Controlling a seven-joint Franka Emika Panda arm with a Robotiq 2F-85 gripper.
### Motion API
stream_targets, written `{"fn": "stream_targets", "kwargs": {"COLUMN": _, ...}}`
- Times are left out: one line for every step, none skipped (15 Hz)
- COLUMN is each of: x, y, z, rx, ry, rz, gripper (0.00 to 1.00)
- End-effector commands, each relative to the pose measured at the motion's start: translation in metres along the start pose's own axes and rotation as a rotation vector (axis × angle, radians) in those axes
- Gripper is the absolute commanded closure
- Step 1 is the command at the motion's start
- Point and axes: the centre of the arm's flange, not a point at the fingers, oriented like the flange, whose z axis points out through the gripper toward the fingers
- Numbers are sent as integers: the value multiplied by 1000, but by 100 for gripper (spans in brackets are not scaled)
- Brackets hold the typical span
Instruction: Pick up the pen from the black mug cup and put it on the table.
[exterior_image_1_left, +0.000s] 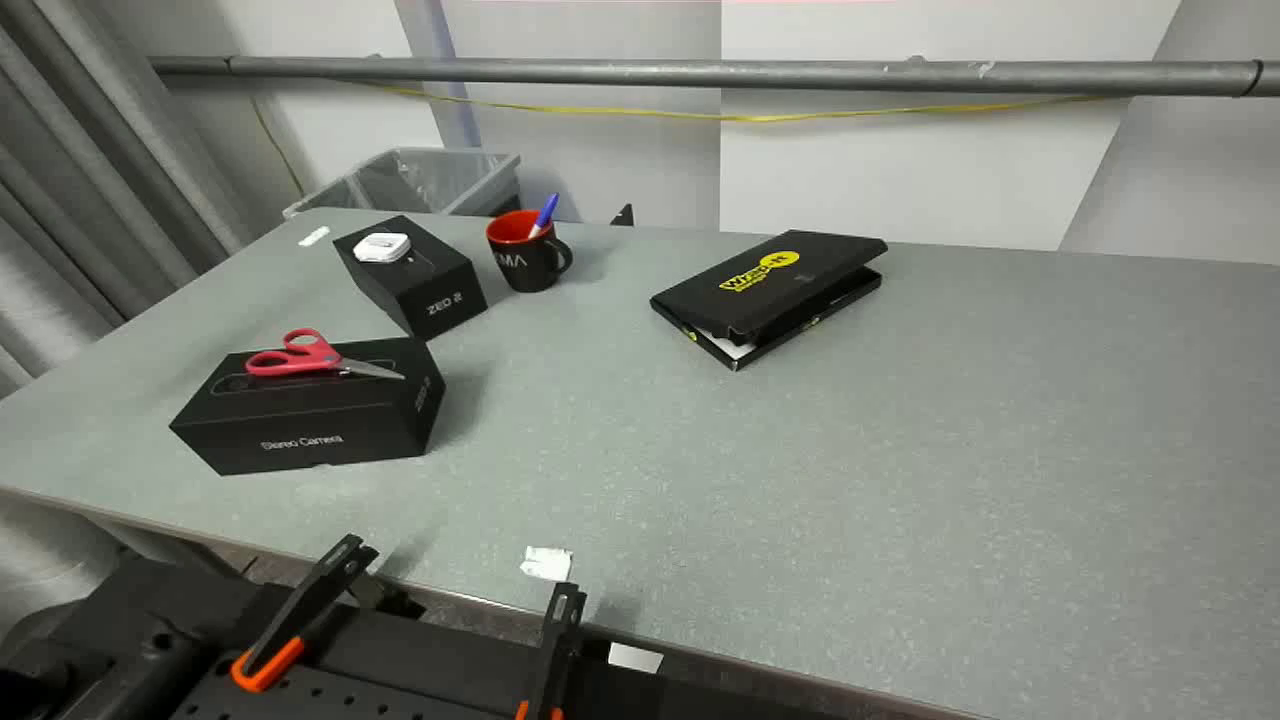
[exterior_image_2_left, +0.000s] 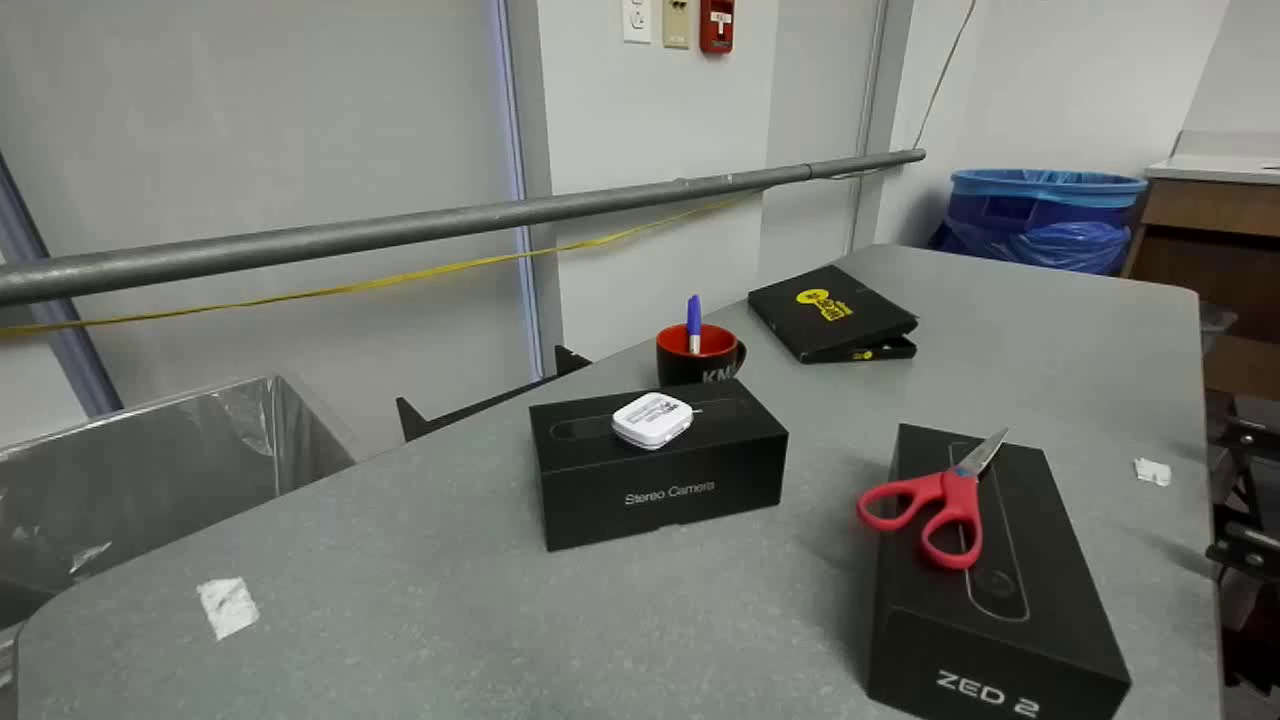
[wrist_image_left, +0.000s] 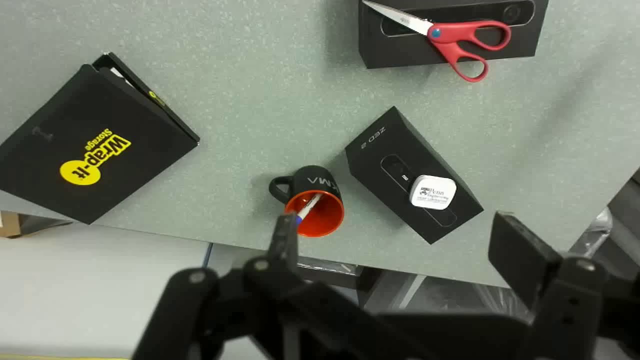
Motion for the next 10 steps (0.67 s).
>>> {"fn": "stream_targets", "kwargs": {"x": 0, "y": 0, "z": 0, "rx": 0, "ry": 0, "rz": 0, "gripper": 0}}
{"fn": "stream_targets", "kwargs": {"x": 0, "y": 0, "z": 0, "rx": 0, "ry": 0, "rz": 0, "gripper": 0}}
{"fn": "stream_targets", "kwargs": {"x": 0, "y": 0, "z": 0, "rx": 0, "ry": 0, "rz": 0, "gripper": 0}}
{"fn": "stream_targets", "kwargs": {"x": 0, "y": 0, "z": 0, "rx": 0, "ry": 0, "rz": 0, "gripper": 0}}
{"fn": "stream_targets", "kwargs": {"x": 0, "y": 0, "z": 0, "rx": 0, "ry": 0, "rz": 0, "gripper": 0}}
{"fn": "stream_targets", "kwargs": {"x": 0, "y": 0, "z": 0, "rx": 0, "ry": 0, "rz": 0, "gripper": 0}}
{"fn": "stream_targets", "kwargs": {"x": 0, "y": 0, "z": 0, "rx": 0, "ry": 0, "rz": 0, "gripper": 0}}
{"fn": "stream_targets", "kwargs": {"x": 0, "y": 0, "z": 0, "rx": 0, "ry": 0, "rz": 0, "gripper": 0}}
{"fn": "stream_targets", "kwargs": {"x": 0, "y": 0, "z": 0, "rx": 0, "ry": 0, "rz": 0, "gripper": 0}}
{"fn": "stream_targets", "kwargs": {"x": 5, "y": 0, "z": 7, "rx": -11, "ry": 20, "rz": 8, "gripper": 0}}
